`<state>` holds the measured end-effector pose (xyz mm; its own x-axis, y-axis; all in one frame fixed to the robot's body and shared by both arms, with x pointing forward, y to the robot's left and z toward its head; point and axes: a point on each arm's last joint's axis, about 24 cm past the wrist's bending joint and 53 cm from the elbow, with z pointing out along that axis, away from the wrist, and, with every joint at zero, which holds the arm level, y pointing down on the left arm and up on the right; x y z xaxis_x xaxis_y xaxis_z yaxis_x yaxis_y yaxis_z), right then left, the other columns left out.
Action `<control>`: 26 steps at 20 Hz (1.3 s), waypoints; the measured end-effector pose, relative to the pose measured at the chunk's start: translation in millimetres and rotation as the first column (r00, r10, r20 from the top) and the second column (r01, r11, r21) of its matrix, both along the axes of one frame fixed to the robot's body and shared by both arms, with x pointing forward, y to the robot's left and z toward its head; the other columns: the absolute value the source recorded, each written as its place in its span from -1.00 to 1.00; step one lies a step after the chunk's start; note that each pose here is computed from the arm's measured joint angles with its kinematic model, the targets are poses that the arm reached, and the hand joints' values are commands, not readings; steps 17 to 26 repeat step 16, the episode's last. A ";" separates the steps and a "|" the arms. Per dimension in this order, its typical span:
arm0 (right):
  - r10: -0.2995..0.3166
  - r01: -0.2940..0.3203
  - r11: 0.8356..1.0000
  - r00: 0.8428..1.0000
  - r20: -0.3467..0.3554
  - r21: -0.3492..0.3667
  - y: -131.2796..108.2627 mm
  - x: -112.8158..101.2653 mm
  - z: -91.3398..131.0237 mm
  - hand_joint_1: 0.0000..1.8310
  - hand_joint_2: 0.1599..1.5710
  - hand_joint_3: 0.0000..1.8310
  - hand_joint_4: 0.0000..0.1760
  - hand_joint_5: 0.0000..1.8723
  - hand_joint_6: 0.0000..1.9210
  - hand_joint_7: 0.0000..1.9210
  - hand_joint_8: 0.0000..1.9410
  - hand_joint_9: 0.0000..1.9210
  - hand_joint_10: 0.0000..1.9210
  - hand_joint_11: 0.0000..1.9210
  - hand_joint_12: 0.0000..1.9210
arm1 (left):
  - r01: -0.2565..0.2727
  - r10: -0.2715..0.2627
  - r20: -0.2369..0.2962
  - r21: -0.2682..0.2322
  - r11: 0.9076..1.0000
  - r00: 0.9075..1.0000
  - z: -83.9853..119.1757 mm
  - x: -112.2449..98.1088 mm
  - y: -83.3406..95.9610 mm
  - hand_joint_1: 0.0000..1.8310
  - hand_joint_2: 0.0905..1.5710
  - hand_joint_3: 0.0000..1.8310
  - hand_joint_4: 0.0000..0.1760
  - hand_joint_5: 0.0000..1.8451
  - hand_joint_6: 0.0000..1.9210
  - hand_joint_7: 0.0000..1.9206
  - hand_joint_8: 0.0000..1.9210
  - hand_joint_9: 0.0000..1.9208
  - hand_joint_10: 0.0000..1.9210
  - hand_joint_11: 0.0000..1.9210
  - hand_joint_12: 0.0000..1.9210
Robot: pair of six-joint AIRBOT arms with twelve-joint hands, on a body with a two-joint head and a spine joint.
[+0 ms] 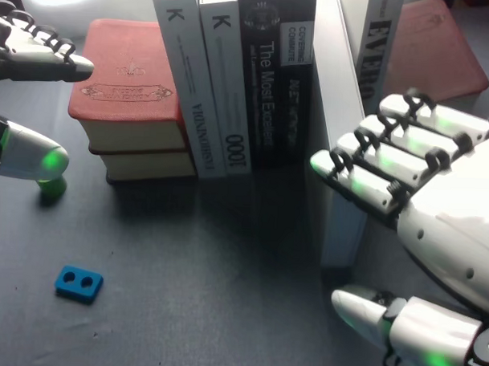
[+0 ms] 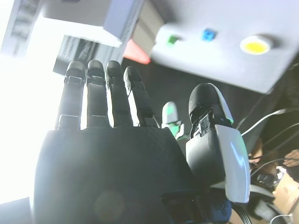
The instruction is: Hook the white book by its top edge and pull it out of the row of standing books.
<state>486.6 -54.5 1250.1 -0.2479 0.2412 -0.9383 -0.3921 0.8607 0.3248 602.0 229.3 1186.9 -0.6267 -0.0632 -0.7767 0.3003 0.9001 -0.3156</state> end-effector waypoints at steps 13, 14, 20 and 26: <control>0.149 -0.158 0.957 0.987 0.058 0.245 10.3 31.6 44.1 -1.00 0.60 -1.00 -1.00 -0.89 -1.00 -0.91 -1.00 -0.93 -1.00 -0.99 -0.97 | 0.002 -0.002 -0.008 0.004 1.000 1.000 -1.7 -1.2 0.3 -1.00 0.48 -1.00 -1.00 -1.00 -1.00 -1.00 -1.00 -1.00 -1.00 -1.00 -1.00; 0.150 -0.160 0.957 0.987 0.059 0.243 10.3 31.8 43.9 -1.00 0.60 -1.00 -1.00 -0.89 -1.00 -0.90 -1.00 -0.93 -0.99 -0.99 -0.97 | 0.002 -0.002 -0.007 0.005 1.000 1.000 -1.7 -1.1 0.3 -1.00 0.48 -1.00 -1.00 -1.00 -1.00 -1.00 -1.00 -1.00 -1.00 -1.00 -1.00; 0.159 -0.169 0.956 0.985 0.063 0.239 12.0 30.7 44.8 -1.00 0.61 -1.00 -1.00 -0.90 -1.00 -0.92 -1.00 -0.94 -1.00 -1.00 -0.99 | 0.002 -0.002 -0.007 0.004 1.000 1.000 -1.7 -1.2 0.3 -1.00 0.48 -1.00 -1.00 -1.00 -1.00 -1.00 -1.00 -1.00 -1.00 -1.00 -1.00; 0.159 -0.169 0.956 0.985 0.063 0.239 12.0 30.7 44.8 -1.00 0.61 -1.00 -1.00 -0.90 -1.00 -0.92 -1.00 -0.94 -1.00 -1.00 -0.99 | 0.002 -0.002 -0.007 0.004 1.000 1.000 -1.7 -1.2 0.3 -1.00 0.48 -1.00 -1.00 -1.00 -1.00 -1.00 -1.00 -1.00 -1.00 -1.00 -1.00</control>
